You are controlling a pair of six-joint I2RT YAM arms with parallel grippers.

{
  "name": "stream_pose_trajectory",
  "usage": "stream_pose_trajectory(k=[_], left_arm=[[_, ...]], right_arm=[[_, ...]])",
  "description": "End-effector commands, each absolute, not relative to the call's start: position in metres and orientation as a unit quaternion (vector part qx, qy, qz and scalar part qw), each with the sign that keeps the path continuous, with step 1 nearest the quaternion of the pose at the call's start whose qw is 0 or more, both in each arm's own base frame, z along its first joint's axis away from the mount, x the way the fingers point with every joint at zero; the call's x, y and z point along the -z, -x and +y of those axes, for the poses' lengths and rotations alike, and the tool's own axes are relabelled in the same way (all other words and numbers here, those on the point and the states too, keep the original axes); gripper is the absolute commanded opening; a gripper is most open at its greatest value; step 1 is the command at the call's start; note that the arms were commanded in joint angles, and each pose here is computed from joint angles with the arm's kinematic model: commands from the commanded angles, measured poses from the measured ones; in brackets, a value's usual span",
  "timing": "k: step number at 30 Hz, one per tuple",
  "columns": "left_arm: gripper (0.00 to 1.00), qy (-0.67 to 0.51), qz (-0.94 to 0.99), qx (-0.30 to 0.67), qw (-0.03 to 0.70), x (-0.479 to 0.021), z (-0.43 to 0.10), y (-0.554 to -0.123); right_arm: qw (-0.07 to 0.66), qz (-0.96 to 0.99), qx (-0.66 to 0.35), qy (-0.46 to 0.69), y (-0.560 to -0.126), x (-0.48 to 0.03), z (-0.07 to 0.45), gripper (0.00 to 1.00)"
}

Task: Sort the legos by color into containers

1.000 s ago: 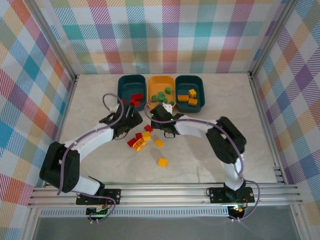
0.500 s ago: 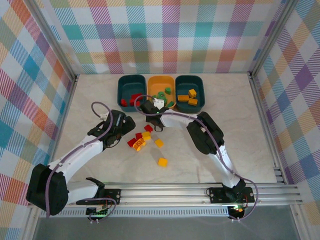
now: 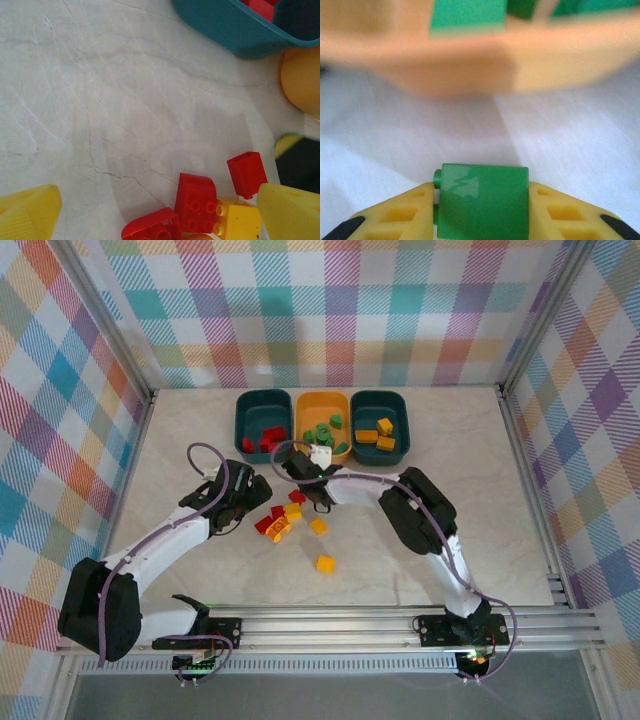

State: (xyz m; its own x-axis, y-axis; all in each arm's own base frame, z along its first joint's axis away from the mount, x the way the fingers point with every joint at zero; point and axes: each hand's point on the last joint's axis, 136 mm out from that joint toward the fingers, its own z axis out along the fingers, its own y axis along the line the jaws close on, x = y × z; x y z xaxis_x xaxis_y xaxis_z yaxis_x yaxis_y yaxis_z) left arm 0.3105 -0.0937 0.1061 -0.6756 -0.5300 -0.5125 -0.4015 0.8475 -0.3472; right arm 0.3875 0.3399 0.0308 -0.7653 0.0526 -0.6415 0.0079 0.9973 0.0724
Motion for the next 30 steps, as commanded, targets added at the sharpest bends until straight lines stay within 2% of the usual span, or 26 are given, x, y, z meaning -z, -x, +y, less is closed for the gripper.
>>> stream_pose_trajectory(k=[1, 5, 8, 13, 18, 21, 22, 25, 27, 30], left_arm=[[1.0, 0.248, 0.914, 0.107, 0.302, -0.103, -0.096, -0.314], [1.0, 0.246, 0.92, 0.134, 0.275, -0.092, -0.11, -0.313], [0.99, 0.238, 0.925, 0.147, 0.257, -0.086, -0.12, -0.313], [0.99, 0.216, 0.936, 0.153, 0.233, -0.083, -0.132, -0.308], [0.97, 0.177, 0.956, 0.154, 0.179, -0.066, -0.148, -0.301], [0.96, 0.171, 0.957, 0.162, 0.17, -0.064, -0.154, -0.301], [0.96, 0.171, 0.956, 0.165, 0.173, -0.065, -0.155, -0.301], [0.96, 0.166, 0.955, 0.166, 0.183, -0.073, -0.155, -0.305], [0.97, 0.163, 0.954, 0.164, 0.19, -0.079, -0.154, -0.306], [0.97, 0.165, 0.952, 0.162, 0.201, -0.086, -0.152, -0.308]], right_arm=[[0.374, 0.924, -0.077, 0.002, -0.371, -0.079, 0.344, 0.29], [0.413, 0.906, -0.088, 0.019, -0.368, -0.122, 0.332, 0.29], [0.429, 0.898, -0.085, 0.04, -0.388, -0.142, 0.331, 0.3], [0.388, 0.915, -0.093, 0.064, -0.44, -0.132, 0.334, 0.31], [0.353, 0.927, -0.113, 0.06, -0.474, -0.12, 0.346, 0.32], [0.348, 0.929, -0.114, 0.055, -0.493, -0.119, 0.348, 0.35], [0.345, 0.93, -0.118, 0.054, -0.498, -0.12, 0.349, 0.38], [0.331, 0.934, -0.127, 0.049, -0.509, -0.121, 0.347, 0.6], [0.344, 0.929, -0.127, 0.053, -0.51, -0.134, 0.345, 0.65], [0.37, 0.917, -0.136, 0.053, -0.501, -0.165, 0.34, 0.67]])
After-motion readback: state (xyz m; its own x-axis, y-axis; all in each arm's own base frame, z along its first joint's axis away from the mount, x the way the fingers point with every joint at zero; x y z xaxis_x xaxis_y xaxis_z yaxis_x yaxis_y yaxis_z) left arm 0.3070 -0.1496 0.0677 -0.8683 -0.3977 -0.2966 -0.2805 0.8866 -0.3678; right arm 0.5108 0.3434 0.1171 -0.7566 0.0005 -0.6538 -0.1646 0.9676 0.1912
